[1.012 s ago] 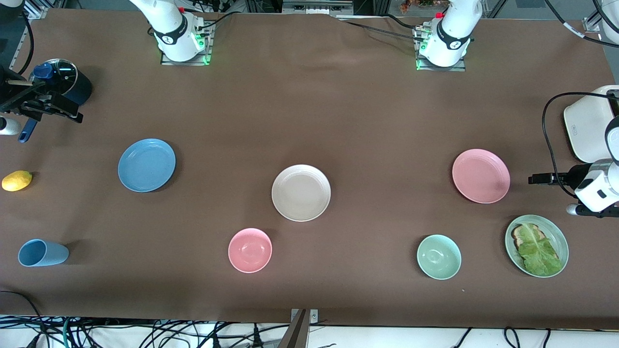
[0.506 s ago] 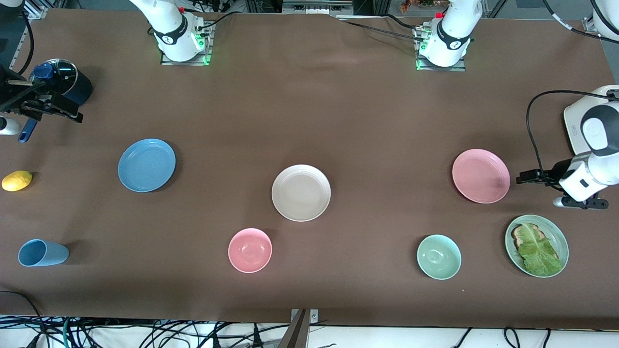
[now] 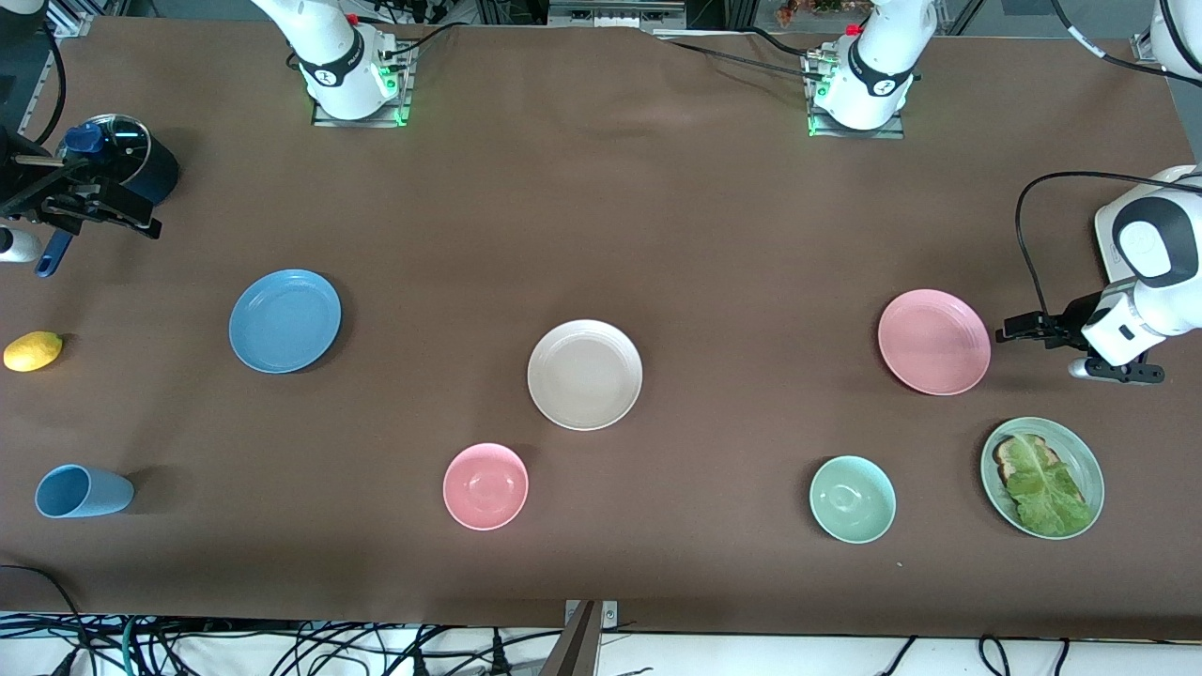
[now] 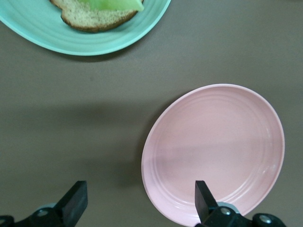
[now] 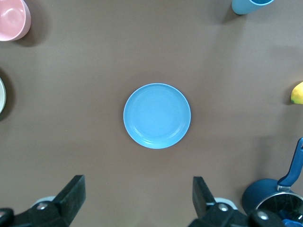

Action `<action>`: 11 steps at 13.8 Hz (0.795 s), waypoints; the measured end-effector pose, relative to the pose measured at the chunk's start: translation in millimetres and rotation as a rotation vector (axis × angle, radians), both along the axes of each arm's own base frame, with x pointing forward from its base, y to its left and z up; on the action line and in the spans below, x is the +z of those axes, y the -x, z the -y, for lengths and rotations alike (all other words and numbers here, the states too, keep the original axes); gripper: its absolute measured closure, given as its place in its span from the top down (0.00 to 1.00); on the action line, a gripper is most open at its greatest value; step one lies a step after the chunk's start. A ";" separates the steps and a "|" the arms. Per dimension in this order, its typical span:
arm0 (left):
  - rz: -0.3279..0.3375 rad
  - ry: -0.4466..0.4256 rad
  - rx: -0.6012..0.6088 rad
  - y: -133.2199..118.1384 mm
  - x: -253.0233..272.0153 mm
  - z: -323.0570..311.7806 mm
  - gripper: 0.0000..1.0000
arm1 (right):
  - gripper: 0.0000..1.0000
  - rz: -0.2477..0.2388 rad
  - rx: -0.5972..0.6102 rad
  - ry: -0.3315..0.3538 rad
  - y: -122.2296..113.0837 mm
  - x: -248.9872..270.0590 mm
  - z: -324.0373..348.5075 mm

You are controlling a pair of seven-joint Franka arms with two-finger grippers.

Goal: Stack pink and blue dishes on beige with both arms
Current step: 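Move the left gripper down to the rim of the pink plate, then close the left gripper on the pink plate rim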

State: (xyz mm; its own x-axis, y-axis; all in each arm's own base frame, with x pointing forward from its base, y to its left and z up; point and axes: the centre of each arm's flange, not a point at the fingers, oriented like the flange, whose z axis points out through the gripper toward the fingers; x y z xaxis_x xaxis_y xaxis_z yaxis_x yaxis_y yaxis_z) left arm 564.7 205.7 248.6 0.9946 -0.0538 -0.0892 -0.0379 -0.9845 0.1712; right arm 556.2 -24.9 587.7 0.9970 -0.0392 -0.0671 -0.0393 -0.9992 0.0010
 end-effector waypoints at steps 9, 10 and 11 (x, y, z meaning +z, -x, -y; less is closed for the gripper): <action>0.038 -0.003 0.009 11.4 -55.0 12.0 1.00 | 1.00 0.000 0.000 0.000 0.0 0.0 0.0; 0.045 0.014 0.010 11.6 -59.6 13.0 1.00 | 1.00 0.000 0.000 0.000 0.0 0.0 0.0; 0.051 0.026 0.006 11.9 -64.1 13.7 0.99 | 1.00 0.000 0.000 0.000 0.0 0.0 0.0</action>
State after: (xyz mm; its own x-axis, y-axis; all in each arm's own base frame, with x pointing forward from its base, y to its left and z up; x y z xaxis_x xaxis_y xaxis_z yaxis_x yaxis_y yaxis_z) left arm 552.8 192.0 184.5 0.9981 -0.0490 -0.0374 -0.0408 -0.9801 0.1943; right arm 556.2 -24.9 587.7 0.9970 -0.0392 -0.0673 -0.0392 -0.9992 0.0010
